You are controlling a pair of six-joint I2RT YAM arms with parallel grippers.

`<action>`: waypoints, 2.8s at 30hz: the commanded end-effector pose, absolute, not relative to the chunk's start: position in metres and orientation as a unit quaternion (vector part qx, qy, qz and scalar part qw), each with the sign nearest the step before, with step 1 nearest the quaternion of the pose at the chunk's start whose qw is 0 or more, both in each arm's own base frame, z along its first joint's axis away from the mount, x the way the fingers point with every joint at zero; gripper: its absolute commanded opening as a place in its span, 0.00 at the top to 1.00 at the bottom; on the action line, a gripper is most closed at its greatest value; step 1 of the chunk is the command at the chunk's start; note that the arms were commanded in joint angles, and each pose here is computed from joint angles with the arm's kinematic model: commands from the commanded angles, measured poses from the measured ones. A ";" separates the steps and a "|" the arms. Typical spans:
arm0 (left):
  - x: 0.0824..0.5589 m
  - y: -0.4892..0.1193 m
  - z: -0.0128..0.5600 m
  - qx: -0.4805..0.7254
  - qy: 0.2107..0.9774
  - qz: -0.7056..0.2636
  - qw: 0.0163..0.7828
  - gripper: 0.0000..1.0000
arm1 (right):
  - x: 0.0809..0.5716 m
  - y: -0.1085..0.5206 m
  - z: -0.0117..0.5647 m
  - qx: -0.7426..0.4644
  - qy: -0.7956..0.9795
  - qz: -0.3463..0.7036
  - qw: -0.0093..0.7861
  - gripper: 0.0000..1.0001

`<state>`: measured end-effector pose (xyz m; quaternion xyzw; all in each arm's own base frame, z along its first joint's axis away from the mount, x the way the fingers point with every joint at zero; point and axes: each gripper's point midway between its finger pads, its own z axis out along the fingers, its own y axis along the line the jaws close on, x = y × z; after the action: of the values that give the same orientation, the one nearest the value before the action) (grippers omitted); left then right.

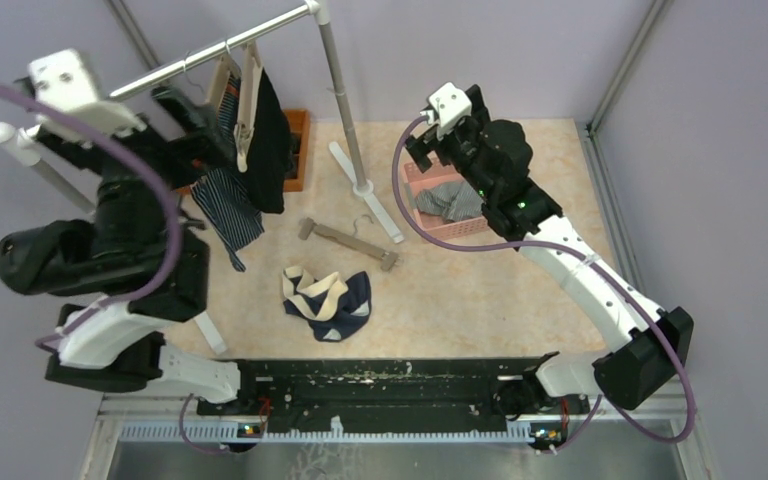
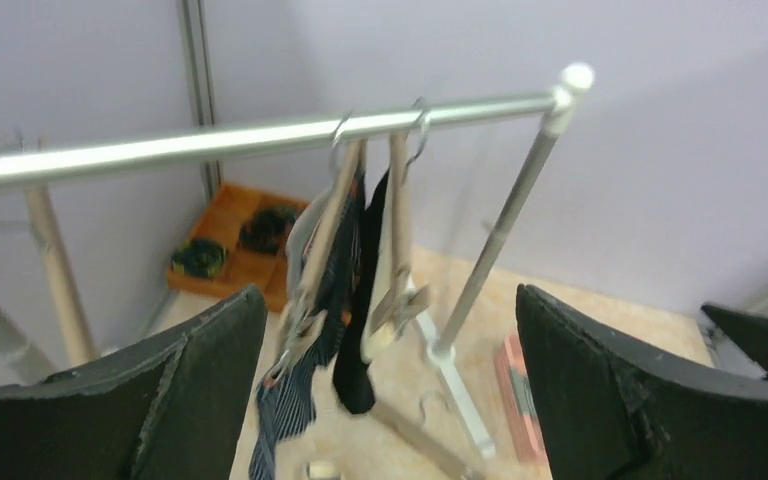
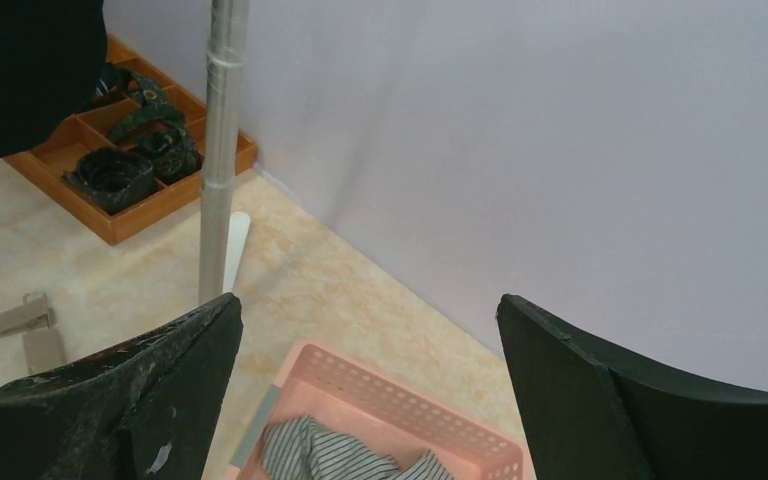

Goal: Remove the underwear clipped to the hanger

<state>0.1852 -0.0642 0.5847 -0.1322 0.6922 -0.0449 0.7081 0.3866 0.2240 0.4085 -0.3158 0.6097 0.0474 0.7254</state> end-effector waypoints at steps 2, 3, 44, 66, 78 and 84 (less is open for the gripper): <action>0.199 -0.154 0.636 -0.009 0.643 0.054 0.764 0.01 | 0.378 0.230 0.449 -0.304 0.571 0.076 0.759 0.01; 0.201 -0.173 0.651 0.012 0.618 0.051 0.785 0.01 | 0.378 0.230 0.450 -0.303 0.570 0.077 0.760 0.01; 0.128 -0.247 0.686 0.328 0.205 -0.106 0.916 0.01 | 0.311 0.309 0.461 -0.376 0.504 0.207 0.749 0.01; 0.287 -0.202 0.680 0.254 0.410 -0.331 0.811 0.01 | 0.308 0.287 0.429 -0.346 0.559 0.173 0.733 0.01; 0.286 -0.096 0.617 0.038 0.629 -0.158 0.760 0.14 | 0.311 0.300 0.417 -0.354 0.560 0.190 0.725 0.01; 0.287 -0.060 0.568 -0.008 0.696 -0.064 0.715 0.12 | 0.317 0.303 0.404 -0.357 0.571 0.185 0.716 0.01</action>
<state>0.2756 -0.0974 0.6259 0.0430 0.6141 -0.1724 0.7690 0.3181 0.2972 0.3980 -0.3636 0.5820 0.1729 0.7065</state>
